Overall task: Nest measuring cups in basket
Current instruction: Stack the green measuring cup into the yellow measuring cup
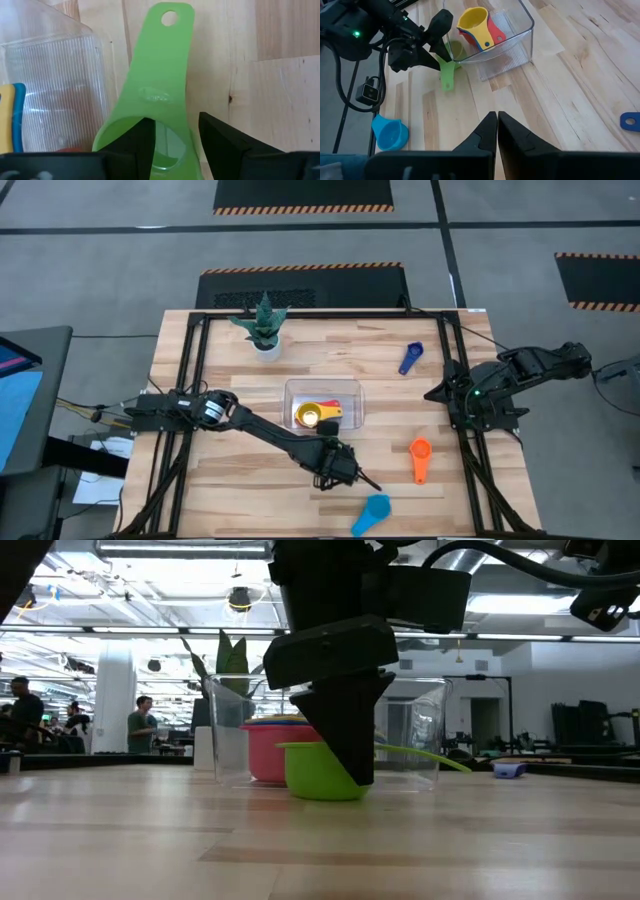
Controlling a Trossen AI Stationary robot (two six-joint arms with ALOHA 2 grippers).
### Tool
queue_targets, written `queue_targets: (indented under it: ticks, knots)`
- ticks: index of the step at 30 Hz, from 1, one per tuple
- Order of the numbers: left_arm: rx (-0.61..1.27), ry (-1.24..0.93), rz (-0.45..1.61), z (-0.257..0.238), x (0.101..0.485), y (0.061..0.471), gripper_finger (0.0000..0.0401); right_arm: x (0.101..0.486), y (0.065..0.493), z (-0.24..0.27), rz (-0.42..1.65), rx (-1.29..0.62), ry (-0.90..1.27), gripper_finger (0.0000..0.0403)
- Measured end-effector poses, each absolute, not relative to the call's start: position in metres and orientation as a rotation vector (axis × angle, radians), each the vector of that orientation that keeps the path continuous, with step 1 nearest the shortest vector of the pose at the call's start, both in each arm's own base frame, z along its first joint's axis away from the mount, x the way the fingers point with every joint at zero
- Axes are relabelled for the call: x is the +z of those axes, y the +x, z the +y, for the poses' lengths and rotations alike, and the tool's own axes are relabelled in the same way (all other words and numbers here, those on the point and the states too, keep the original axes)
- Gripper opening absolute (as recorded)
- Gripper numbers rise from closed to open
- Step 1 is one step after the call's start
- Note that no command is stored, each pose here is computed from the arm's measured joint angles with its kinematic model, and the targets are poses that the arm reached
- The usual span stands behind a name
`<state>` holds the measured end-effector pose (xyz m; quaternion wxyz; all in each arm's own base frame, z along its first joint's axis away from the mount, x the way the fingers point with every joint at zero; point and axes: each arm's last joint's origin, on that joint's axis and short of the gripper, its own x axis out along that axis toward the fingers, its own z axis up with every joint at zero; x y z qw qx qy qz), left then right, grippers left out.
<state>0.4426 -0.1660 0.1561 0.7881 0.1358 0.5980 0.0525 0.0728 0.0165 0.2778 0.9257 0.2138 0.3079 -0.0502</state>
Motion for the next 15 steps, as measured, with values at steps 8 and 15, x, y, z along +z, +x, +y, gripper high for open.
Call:
queue_targets:
  ticks: [8,15]
  knots:
    - [0.090,0.154,1.332,-0.169,0.152,0.441,0.0112,0.278,0.073,0.016,0.631,-0.103,0.439,0.0040]
    - [0.118,0.171,1.369,-0.165,0.164,0.440,0.0009,0.278,0.073,0.016,0.631,-0.103,0.439,0.0040]
